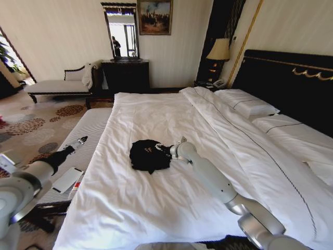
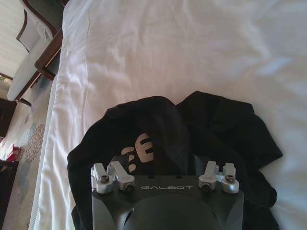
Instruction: Fold the clothes on the bed.
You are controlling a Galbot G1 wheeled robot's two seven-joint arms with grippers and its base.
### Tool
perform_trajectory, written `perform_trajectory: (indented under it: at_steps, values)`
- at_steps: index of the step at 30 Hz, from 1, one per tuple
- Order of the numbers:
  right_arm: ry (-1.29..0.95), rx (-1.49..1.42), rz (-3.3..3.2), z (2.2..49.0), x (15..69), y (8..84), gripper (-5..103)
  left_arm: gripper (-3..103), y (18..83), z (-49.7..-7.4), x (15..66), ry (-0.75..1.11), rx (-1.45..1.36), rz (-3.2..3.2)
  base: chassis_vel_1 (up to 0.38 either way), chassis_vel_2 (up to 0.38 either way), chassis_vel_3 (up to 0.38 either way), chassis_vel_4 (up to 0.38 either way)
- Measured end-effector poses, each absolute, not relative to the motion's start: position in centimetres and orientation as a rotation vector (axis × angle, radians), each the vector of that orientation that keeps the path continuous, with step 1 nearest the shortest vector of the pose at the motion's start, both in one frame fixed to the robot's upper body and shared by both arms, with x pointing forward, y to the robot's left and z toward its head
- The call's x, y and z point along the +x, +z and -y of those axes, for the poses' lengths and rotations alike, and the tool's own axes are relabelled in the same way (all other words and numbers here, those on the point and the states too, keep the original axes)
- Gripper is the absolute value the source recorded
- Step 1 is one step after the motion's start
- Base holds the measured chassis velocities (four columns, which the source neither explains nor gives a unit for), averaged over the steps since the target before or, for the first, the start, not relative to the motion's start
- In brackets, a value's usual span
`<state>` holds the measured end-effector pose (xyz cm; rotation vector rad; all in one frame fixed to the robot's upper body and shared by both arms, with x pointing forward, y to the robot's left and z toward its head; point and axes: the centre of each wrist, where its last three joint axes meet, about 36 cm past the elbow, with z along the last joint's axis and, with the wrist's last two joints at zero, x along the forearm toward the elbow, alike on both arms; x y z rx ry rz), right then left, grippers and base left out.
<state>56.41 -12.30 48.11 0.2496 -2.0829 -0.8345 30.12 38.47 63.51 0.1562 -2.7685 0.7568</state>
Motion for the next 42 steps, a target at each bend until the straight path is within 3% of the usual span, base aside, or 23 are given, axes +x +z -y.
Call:
perform_trajectory:
  at_steps: [3, 5, 7, 8, 12, 14, 17, 22, 32, 42]
  values:
    - [-0.832, 0.246, 2.088, 12.3, 56.6, 47.7, 63, 100, 63.5, -38.5, 30.1, 0.756, 0.16, 2.77, 0.0, 0.0, 0.0, 0.0]
    - [-0.832, 0.246, 2.09, 12.3, 56.6, 47.7, 63, 100, 63.5, -38.5, 30.1, 0.755, 0.161, 2.77, 0.0, 0.0, 0.0, 0.0]
    - [-0.833, 0.246, 2.093, 12.4, 56.6, 47.7, 52, 100, 63.5, -38.6, 30.1, 0.755, 0.164, 2.769, 0.0, 0.0, 0.0, 0.0]
    - [-0.833, 0.246, 2.093, 12.4, 56.6, 47.7, 52, 100, 63.5, -38.6, 30.1, 0.755, 0.164, 2.769, 0.0, 0.0, 0.0, 0.0]
    - [-0.832, 0.25, 2.112, 12.7, 56.3, 48.2, 30, 100, 63.1, -38.4, 30.3, 0.757, 0.165, 2.761, 0.0, 0.0, 0.0, 0.0]
    - [-0.831, 0.251, 2.115, 12.7, 56.2, 48.3, 30, 100, 63.0, -38.4, 30.3, 0.758, 0.164, 2.76, 0.0, 0.0, 0.0, 0.0]
    - [-0.823, 0.247, 2.12, 12.8, 56.1, 48.1, 14, 100, 62.9, -38.3, 30.3, 0.759, 0.162, 2.757, 0.0, 0.0, 0.0, 0.0]
    - [-0.814, 0.241, 2.124, 12.8, 56.1, 47.7, 2, 100, 62.9, -38.3, 30.3, 0.759, 0.163, 2.757, 0.0, 0.0, 0.0, 0.0]
    - [-0.806, 0.254, 2.135, 12.4, 55.8, 48.0, 0, 100, 62.0, -37.9, 30.5, 0.771, 0.152, 2.722, 0.0, 0.0, 0.0, 0.0]
    - [-0.799, 0.216, 2.2, 15.1, 54.9, 48.4, 0, 100, 59.9, -34.8, 33.0, 0.959, -0.078, 2.587, 0.0, 0.0, 0.0, 0.0]
